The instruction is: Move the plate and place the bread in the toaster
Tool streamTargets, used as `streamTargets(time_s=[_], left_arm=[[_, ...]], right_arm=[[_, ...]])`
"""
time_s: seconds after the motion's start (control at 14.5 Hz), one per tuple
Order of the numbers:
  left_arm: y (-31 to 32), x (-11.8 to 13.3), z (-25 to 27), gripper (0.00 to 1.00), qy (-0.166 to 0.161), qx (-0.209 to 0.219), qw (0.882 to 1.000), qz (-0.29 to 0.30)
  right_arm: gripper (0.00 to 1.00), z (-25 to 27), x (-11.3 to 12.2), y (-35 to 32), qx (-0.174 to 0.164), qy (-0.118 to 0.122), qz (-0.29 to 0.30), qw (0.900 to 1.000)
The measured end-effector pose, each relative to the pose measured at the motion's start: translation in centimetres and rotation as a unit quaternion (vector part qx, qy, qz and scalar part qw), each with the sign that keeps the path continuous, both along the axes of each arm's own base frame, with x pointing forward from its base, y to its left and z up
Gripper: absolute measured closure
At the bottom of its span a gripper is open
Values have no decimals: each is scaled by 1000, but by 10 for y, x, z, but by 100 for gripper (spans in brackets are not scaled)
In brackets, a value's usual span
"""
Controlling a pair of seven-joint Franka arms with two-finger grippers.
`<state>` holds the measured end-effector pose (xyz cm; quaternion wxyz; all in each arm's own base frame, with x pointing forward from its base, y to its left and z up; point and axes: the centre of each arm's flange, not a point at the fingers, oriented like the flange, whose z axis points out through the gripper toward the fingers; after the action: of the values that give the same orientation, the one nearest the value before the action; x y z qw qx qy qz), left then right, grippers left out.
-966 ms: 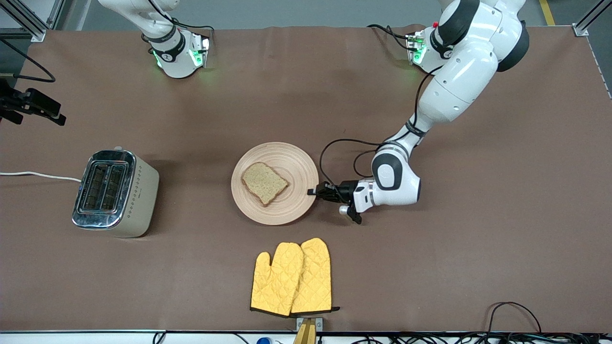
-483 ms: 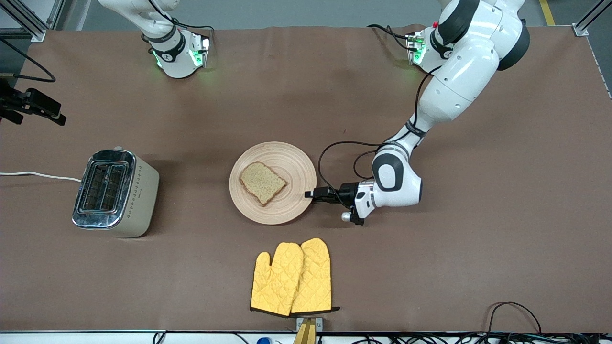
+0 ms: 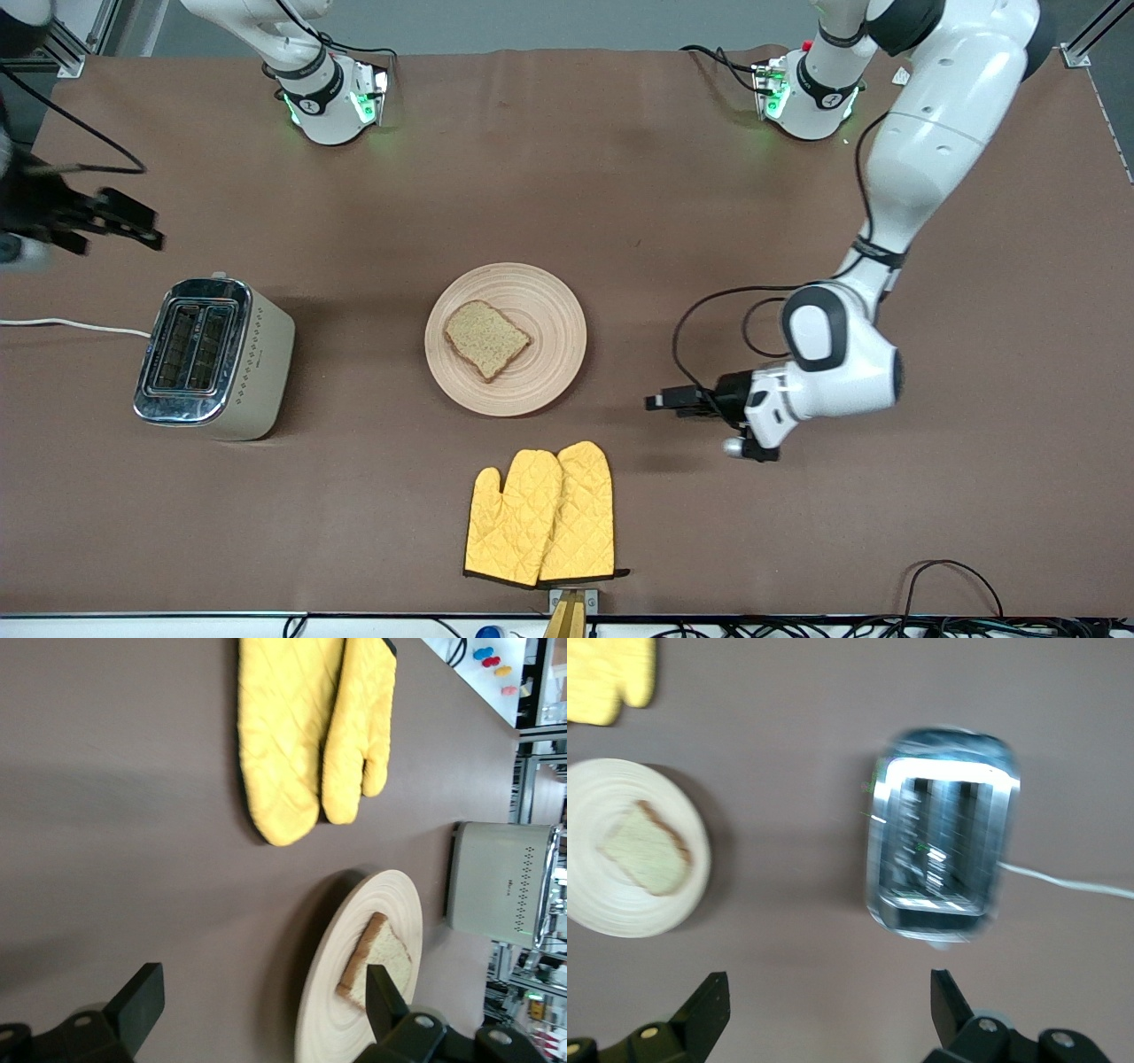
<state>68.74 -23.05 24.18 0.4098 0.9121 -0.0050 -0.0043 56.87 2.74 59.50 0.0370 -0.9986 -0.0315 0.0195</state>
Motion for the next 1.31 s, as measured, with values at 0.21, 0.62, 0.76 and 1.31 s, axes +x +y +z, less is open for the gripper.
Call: streamTargets(time_s=[0.21, 0.62, 0.76, 1.31], left_arm=[[52, 14, 24, 0, -20, 57, 998, -3], [104, 23, 84, 0, -27, 207, 978, 11], [102, 17, 114, 0, -26, 278, 960, 3], [128, -30, 275, 0, -44, 422, 905, -25]], right_arm=[[0, -63, 30, 63, 22, 19, -29, 999], [0, -202, 49, 208, 9, 34, -104, 994], [0, -247, 46, 225, 6, 32, -111, 993], [18, -340, -2, 261, -12, 40, -173, 984]])
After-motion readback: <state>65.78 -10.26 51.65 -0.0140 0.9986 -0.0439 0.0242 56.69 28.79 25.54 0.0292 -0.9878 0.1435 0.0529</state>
